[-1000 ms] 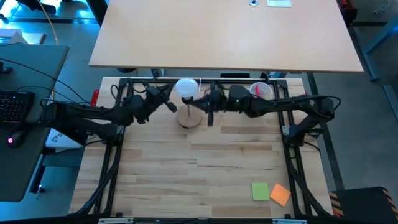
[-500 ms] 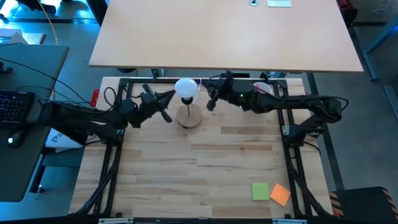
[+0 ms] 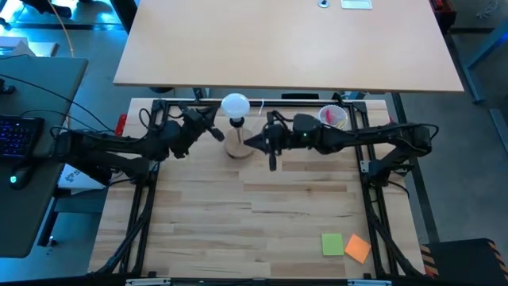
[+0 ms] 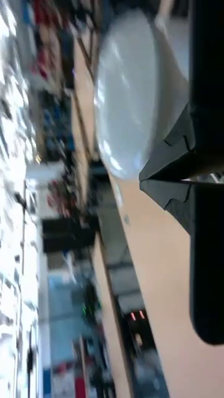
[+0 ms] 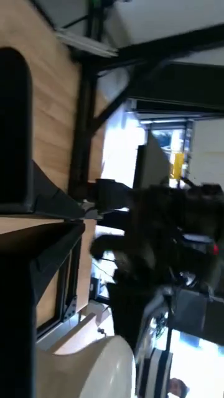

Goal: Screw lightbulb
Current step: Insert the lightbulb into the brown lamp

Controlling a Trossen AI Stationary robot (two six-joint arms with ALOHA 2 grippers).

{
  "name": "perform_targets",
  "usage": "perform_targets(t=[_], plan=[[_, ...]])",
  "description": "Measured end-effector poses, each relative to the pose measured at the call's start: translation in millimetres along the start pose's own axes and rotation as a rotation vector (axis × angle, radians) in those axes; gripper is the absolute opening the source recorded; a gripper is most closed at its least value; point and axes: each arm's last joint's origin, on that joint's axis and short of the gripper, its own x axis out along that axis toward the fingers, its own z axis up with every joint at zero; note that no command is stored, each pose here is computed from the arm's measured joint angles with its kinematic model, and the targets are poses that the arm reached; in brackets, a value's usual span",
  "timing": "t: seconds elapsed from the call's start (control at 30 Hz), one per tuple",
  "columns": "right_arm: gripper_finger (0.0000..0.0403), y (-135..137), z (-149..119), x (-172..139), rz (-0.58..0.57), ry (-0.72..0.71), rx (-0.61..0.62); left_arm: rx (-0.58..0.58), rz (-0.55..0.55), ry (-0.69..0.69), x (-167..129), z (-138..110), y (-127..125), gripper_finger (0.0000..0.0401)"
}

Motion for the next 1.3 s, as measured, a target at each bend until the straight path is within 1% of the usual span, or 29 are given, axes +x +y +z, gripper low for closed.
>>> perform_targets(t=[0.1, 0.27, 0.33, 0.4, 0.5, 0.57, 0.63, 0.77, 0.87, 0.97, 1.07, 1.17, 1.3], plan=[[0.0016, 3.8, -1.5, -1.0, 0.013, 0.035, -0.046, 0.019, 0.054, -0.004, -1.7, 4.2, 5.1, 0.0], [0.0016, -1.4, -7.8, -4.2, -0.005, 0.115, -0.045, 0.066, 0.029, 0.039, -8.9, 3.0, 1.8, 0.0], [0.0016, -4.9, -12.8, -6.5, -0.032, 0.176, -0.032, 0.074, 0.042, 0.066, -11.5, 1.6, 1.6, 0.0], [0.0016, -8.4, -17.8, -8.9, -0.085, 0.239, -0.021, 0.083, 0.041, 0.115, -12.6, -4.6, 0.6, 0.0], [0.0016, -12.3, -29.2, -12.2, -0.137, 0.357, 0.001, 0.095, 0.047, 0.216, -12.0, -18.4, 2.2, 0.0], [0.0016, -14.1, -36.5, -13.4, -0.138, 0.417, 0.015, 0.098, 0.068, 0.305, -12.1, -30.7, 5.8, 0.0], [0.0016, -14.8, -43.5, -13.5, -0.137, 0.466, 0.032, 0.077, 0.089, 0.375, -15.1, -45.8, 10.0, 0.0], [0.0016, -14.6, -53.4, -9.7, -0.134, 0.504, 0.048, -0.001, 0.106, 0.471, -24.4, -83.1, 18.9, 0.0], [0.0016, -14.5, -59.1, -6.2, -0.13, 0.513, 0.049, -0.097, 0.109, 0.513, -31.1, -113.2, 25.8, 0.0], [0.0016, -14.9, -58.9, -5.1, -0.131, 0.503, 0.049, -0.179, 0.045, 0.504, -32.5, -133.8, 30.2, 0.0], [0.0016, -15.2, -56.5, -4.5, -0.134, 0.48, 0.044, -0.21, -0.07, 0.46, -26.6, -142.9, 30.3, 0.0003], [0.0016, -15.8, -53.5, -3.5, -0.137, 0.45, 0.039, -0.188, -0.166, 0.419, -16.1, -148.7, 27.2, 0.002], [0.0016, -15.8, -52.9, -3.3, -0.132, 0.443, 0.039, -0.098, -0.229, 0.449, 2.8, -162.2, 17.0, 0.0053]])
